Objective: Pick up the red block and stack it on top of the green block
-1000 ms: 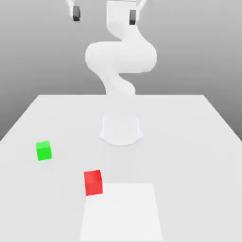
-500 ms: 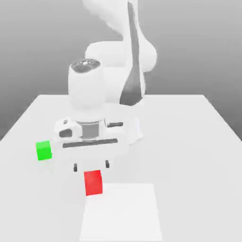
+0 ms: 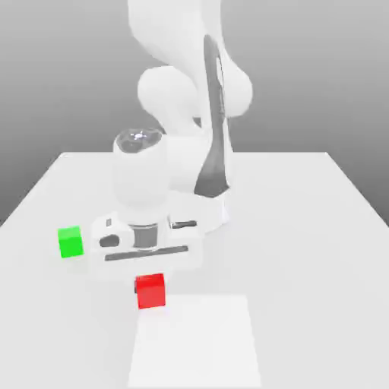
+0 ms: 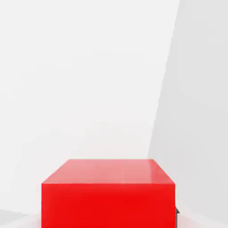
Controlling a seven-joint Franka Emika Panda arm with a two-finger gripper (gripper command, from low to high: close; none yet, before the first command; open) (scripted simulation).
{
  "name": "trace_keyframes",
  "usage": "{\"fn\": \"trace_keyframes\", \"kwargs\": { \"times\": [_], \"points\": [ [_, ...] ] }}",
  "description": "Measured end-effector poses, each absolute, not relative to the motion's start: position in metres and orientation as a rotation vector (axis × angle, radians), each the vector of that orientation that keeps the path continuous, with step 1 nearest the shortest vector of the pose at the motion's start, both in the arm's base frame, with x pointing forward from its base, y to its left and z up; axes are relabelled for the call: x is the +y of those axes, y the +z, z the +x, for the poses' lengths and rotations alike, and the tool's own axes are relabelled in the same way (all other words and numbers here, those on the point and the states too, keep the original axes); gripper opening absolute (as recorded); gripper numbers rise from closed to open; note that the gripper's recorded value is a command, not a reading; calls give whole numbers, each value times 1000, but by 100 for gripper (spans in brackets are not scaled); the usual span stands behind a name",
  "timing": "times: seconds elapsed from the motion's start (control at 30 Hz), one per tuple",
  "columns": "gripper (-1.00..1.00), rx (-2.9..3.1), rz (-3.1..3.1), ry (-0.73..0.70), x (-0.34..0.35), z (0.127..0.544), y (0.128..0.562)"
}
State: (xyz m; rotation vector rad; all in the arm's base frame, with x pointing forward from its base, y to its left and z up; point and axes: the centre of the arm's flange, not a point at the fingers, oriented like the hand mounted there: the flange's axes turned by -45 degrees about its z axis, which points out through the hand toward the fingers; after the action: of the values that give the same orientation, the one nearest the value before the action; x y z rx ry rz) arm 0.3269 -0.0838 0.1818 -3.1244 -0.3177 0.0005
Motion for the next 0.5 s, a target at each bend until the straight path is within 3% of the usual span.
{"fn": "trace_keyframes", "kwargs": {
  "times": [0.1,0.23,0.5],
  "points": [
    [-100,-295,-3128,1,-88,324,205],
    [-100,75,-3150,5,-149,296,220],
    [-100,955,-3001,5,-260,187,241]
  ]
}}
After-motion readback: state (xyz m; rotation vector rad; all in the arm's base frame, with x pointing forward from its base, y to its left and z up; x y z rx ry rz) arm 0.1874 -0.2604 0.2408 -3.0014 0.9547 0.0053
